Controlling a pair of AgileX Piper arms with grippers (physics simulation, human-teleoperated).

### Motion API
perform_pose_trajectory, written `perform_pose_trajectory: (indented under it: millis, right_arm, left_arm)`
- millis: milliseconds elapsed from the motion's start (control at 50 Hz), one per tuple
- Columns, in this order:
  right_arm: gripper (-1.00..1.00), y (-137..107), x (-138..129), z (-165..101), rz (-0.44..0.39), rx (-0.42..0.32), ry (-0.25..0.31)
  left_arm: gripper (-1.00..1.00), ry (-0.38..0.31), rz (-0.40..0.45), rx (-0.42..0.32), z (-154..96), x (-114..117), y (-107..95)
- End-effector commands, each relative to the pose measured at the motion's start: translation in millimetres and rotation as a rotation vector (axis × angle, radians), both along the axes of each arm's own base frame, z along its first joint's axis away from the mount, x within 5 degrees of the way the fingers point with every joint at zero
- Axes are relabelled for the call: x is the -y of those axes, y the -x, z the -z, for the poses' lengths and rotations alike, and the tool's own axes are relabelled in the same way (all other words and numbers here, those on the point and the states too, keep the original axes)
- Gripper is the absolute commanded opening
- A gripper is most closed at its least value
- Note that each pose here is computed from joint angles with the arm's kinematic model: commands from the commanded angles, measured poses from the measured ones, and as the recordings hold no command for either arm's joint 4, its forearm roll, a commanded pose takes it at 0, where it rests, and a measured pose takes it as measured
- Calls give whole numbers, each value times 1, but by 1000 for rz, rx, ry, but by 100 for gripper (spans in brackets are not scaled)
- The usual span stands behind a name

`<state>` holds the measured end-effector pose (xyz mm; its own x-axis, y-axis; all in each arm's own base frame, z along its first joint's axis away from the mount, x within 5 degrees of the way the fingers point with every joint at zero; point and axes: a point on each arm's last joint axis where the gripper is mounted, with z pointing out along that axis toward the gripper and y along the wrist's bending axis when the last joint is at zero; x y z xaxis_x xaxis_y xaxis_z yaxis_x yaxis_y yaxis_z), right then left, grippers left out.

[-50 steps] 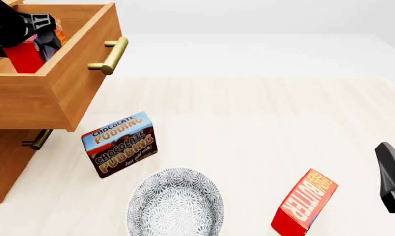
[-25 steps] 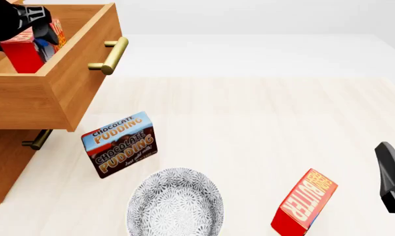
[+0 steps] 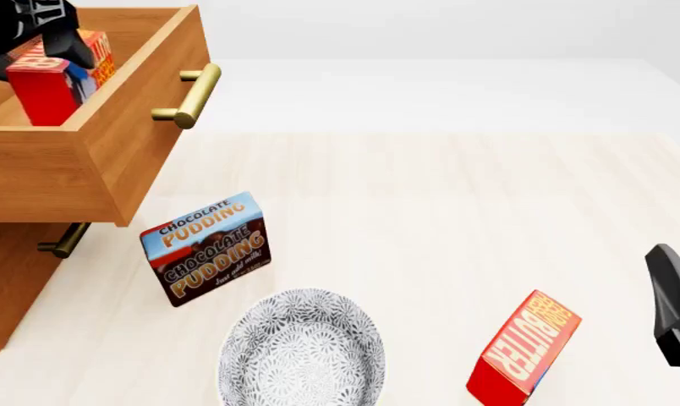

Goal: Put the butter at the front in the top drawer of the cabinet and close it.

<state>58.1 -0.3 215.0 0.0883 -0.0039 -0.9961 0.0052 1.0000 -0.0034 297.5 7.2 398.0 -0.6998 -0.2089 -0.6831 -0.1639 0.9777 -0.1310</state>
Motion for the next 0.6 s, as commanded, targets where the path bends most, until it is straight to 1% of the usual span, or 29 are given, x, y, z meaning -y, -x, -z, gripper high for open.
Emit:
perform_pose_trajectory:
  millis: [20,120,460,500,520,540,600]
  right_arm:
    - [100,0,0,0,0,0,-1]
    - [100,0,0,0,0,0,-1]
    - [100,0,0,0,0,0,-1]
    - [100,0,0,0,0,0,-1]
    - [100,0,0,0,0,0,-1]
    - [100,0,0,0,0,0,-1]
    - [100,0,0,0,0,0,-1]
  left_arm:
    - [100,-8,14,16,-11,1,20]
    - [100,-8,24,18,-12,4,28]
    - [100,-21,31,29,-18,3,56]
    - [100,-26,34,32,-22,3,61]
    - [100,-27,40,46,-26,4,65]
    - [100,-27,40,46,-26,4,65]
    - [100,-30,53,60,-33,6,76]
